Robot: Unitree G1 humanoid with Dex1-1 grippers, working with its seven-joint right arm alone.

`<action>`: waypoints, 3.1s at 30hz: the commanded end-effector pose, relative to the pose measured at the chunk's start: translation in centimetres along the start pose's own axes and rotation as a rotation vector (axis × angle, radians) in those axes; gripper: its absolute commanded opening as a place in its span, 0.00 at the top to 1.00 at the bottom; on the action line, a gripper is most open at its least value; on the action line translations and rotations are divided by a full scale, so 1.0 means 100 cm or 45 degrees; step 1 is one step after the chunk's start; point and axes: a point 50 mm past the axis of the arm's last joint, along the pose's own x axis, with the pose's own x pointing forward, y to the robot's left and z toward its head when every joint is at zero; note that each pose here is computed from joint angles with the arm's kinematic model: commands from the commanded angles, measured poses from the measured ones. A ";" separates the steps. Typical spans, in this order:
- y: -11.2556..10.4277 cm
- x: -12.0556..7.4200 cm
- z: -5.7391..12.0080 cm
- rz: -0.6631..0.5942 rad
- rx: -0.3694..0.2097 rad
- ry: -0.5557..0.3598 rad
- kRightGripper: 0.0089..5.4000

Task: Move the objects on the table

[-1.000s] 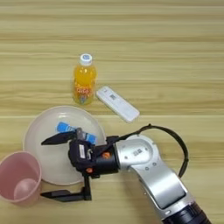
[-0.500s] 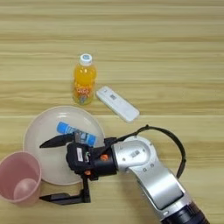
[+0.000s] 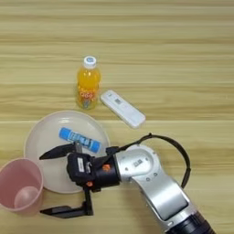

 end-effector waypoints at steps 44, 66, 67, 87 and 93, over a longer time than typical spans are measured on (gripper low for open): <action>-0.007 0.034 0.011 -0.041 -0.130 -0.092 0.15; -0.034 0.015 0.051 -0.238 -0.106 -0.348 0.21; -0.040 0.011 0.056 -0.278 -0.093 -0.386 0.21; -0.074 -0.052 0.066 -0.498 -0.036 -0.397 0.21; -0.070 -0.059 0.047 -0.451 -0.011 -0.281 0.21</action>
